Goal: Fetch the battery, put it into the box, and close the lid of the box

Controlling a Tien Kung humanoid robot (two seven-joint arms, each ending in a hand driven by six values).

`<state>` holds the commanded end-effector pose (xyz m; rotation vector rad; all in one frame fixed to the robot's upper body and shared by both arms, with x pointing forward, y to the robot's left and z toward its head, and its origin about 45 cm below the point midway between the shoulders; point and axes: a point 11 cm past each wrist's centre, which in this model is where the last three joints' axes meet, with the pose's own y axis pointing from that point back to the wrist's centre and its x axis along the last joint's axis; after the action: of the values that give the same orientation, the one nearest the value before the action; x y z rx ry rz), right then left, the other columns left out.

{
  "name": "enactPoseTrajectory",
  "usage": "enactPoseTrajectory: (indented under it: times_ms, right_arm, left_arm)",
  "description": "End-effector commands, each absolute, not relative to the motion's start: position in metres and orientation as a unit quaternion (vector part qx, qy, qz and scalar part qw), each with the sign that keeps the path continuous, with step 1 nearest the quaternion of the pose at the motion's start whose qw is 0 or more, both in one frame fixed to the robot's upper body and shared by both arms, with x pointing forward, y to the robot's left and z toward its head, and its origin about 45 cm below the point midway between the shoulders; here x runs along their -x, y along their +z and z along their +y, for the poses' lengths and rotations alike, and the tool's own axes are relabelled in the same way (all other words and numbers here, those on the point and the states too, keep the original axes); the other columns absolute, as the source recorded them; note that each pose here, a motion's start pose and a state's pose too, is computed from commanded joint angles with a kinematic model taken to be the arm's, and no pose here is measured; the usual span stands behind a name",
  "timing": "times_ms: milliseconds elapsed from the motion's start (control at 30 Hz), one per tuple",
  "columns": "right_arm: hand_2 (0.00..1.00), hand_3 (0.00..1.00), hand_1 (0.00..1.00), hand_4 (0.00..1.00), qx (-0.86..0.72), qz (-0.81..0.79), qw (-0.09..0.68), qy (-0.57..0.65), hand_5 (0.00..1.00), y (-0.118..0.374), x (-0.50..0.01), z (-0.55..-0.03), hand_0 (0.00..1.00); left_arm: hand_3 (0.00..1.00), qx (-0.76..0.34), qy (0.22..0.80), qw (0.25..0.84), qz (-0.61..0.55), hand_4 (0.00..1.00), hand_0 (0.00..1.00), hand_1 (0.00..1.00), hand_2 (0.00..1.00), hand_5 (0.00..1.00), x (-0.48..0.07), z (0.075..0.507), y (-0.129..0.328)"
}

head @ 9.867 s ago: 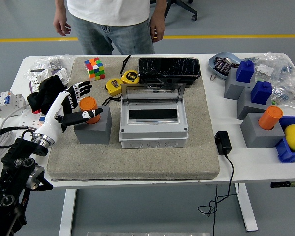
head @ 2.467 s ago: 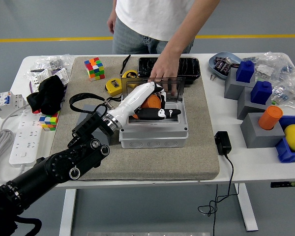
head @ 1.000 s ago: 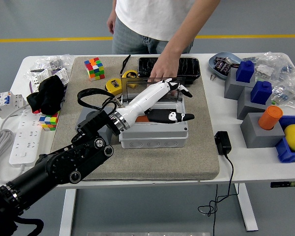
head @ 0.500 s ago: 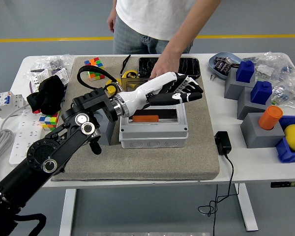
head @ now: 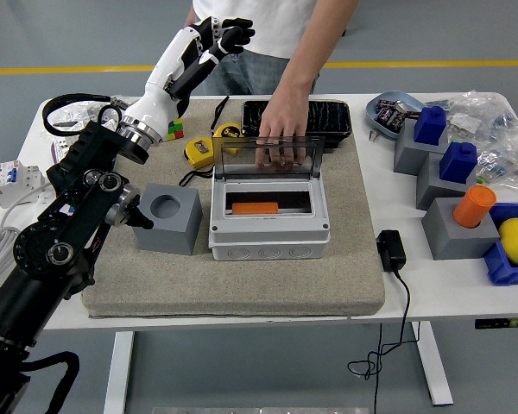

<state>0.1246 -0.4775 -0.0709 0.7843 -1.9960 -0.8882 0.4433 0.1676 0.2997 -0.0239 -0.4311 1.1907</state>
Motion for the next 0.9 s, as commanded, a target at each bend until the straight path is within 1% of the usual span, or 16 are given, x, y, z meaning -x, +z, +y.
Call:
enactPoseTrajectory:
  times_ms: [33, 67, 233, 267, 367, 600, 667, 900]
  right_arm:
    - [0.810, 0.816, 0.846, 0.998, -0.310, -0.788, 0.399, -0.351, 0.998, -0.071, -0.125, -0.477, 0.870]
    - [0.810, 0.816, 0.846, 0.998, -0.310, -0.788, 0.399, -0.351, 0.998, -0.071, -0.125, -0.477, 0.870]
    - [0.810, 0.816, 0.846, 0.998, -0.309, -0.789, 0.399, -0.351, 0.998, -0.071, -0.124, -0.478, 0.870]
    - [0.809, 0.816, 0.846, 0.998, -0.309, -0.789, 0.399, -0.351, 0.998, -0.071, -0.124, -0.478, 0.871]
    - [0.809, 0.816, 0.846, 0.998, -0.307, -0.789, 0.400, -0.350, 0.998, -0.070, -0.124, -0.479, 0.871]
    - [0.809, 0.816, 0.846, 0.998, -0.307, -0.788, 0.402, -0.351, 0.998, -0.071, -0.122, -0.479, 0.870]
    - [0.809, 0.816, 0.846, 0.998, -0.307, -0.788, 0.401, -0.351, 0.998, -0.071, -0.122, -0.479, 0.870]
    - [0.809, 0.817, 0.845, 0.998, -0.306, -0.789, 0.401, -0.350, 0.998, -0.070, -0.122, -0.480, 0.870]
  left_arm:
    - [0.755, -0.006, 0.553, 0.804, -0.217, 0.998, 0.869, 0.865, 0.799, 0.996, -0.443, 0.167, 0.298]
    - [0.752, -0.029, 0.545, 0.805, -0.233, 0.998, 0.974, 0.909, 0.815, 0.998, -0.443, 0.164, 0.294]
    - [0.752, -0.118, 0.497, 0.804, -0.304, 0.998, 0.974, 0.909, 0.815, 0.998, -0.442, 0.147, 0.280]
    - [0.728, -0.137, 0.486, 0.801, -0.321, 0.998, 0.998, 0.927, 0.811, 0.998, -0.441, 0.143, 0.276]
    - [0.728, -0.194, 0.444, 0.795, -0.366, 0.998, 0.998, 0.927, 0.811, 0.998, -0.439, 0.131, 0.263]
    - [0.712, -0.287, 0.373, 0.745, -0.473, 0.998, 0.998, 0.924, 0.801, 0.998, -0.434, 0.119, 0.247]
    - [0.707, -0.301, 0.365, 0.731, -0.492, 0.998, 0.998, 0.924, 0.798, 0.998, -0.435, 0.119, 0.246]
    - [0.700, -0.307, 0.364, 0.731, -0.490, 0.998, 0.998, 0.922, 0.797, 0.998, -0.435, 0.120, 0.243]
